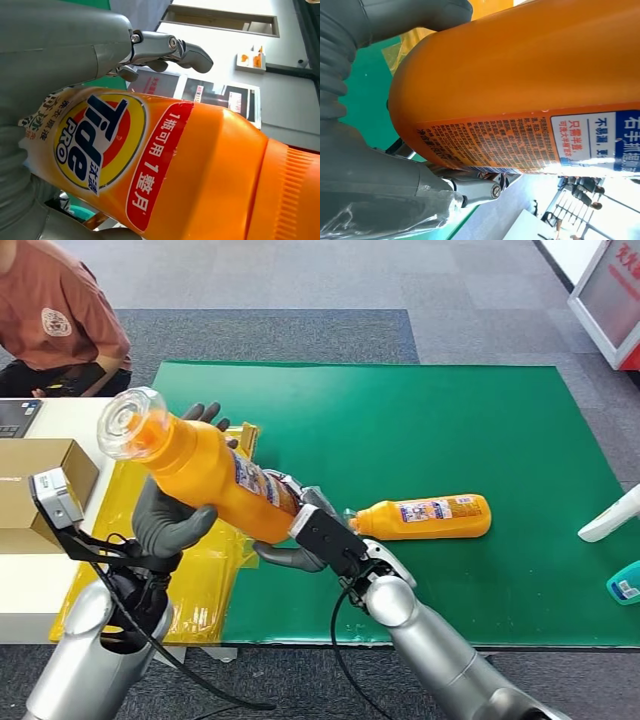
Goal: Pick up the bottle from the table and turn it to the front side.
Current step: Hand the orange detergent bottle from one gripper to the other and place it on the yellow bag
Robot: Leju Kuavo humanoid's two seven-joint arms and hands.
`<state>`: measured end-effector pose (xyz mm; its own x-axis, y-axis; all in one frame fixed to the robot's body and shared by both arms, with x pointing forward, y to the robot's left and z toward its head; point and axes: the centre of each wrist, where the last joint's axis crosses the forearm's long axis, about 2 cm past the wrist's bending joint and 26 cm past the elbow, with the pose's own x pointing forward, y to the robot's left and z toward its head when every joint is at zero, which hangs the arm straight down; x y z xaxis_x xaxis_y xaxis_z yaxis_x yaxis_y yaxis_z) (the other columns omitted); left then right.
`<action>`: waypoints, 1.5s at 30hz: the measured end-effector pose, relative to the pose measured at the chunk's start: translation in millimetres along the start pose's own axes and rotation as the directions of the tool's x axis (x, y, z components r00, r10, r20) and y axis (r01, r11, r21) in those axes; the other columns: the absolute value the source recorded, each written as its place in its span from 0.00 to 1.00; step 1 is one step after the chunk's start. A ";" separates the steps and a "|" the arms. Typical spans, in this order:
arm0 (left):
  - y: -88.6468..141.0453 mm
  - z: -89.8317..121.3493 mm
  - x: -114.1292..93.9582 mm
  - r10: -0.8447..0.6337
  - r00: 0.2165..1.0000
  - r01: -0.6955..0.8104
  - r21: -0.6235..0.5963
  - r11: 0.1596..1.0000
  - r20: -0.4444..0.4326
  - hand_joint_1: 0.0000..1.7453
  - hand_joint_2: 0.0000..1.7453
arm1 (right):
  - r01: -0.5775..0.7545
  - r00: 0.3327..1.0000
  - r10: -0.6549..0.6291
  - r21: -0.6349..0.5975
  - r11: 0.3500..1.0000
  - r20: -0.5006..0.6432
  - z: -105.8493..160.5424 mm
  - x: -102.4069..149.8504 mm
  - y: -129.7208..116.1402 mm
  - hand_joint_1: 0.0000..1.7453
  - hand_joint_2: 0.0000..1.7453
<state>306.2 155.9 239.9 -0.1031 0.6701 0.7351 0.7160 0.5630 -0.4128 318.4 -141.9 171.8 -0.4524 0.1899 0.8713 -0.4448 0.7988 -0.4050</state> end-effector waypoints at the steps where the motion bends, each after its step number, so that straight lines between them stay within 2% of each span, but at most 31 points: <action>1: -0.3 -0.4 -0.9 -0.019 1.000 0.019 0.003 1.000 -0.006 0.00 1.00 | -0.006 1.000 0.006 0.000 1.000 0.000 -0.9 0.5 0.0 1.00 1.00; 11: -6.5 -10.6 -8.8 -0.170 0.984 0.169 -0.016 0.985 -0.058 0.00 1.00 | -0.058 0.998 0.058 0.018 0.998 -0.013 -3.8 0.2 3.1 1.00 1.00; 20: -8.5 -15.9 -12.9 -0.186 0.980 0.185 -0.027 0.982 -0.073 0.00 1.00 | -0.076 0.997 0.077 0.029 0.997 -0.022 -5.4 -1.7 4.5 1.00 1.00; 24: -8.6 -16.7 -14.2 -0.188 0.979 0.186 -0.028 0.982 -0.078 1.00 1.00 | -0.078 0.997 0.079 0.030 0.996 -0.026 -5.4 -2.5 4.9 1.00 1.00; 38: -5.7 -16.4 -16.2 -0.196 0.976 0.194 -0.025 0.981 -0.092 1.00 1.00 | -0.083 0.996 0.084 0.033 0.996 -0.037 -4.1 -6.1 7.2 1.00 1.00; 39: -5.6 -16.4 -16.1 -0.196 0.976 0.194 -0.024 0.981 -0.092 1.00 1.00 | -0.083 0.996 0.084 0.033 0.996 -0.037 -3.9 -6.4 7.4 0.91 1.00; 42: -4.9 -16.1 -16.0 -0.196 0.976 0.195 -0.023 0.981 -0.093 1.00 1.00 | -0.081 0.996 0.083 0.031 0.996 -0.040 -3.5 -7.1 7.9 0.18 1.00; 43: -4.5 -16.0 -16.0 -0.197 0.976 0.196 -0.022 0.980 -0.094 1.00 1.00 | -0.079 0.996 0.080 0.029 0.996 -0.042 -3.4 -7.4 8.1 0.01 1.00; 45: -3.6 -15.5 -15.9 -0.198 0.975 0.197 -0.021 0.980 -0.097 1.00 1.00 | -0.068 0.996 0.069 0.026 0.997 -0.050 -3.2 -8.2 8.4 0.00 1.00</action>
<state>315.9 135.7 238.0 -0.1751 0.4952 0.8510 0.6960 0.6735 -0.2488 320.8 -134.9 162.1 -0.4430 0.2727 0.8540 -0.4332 0.7689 -0.4702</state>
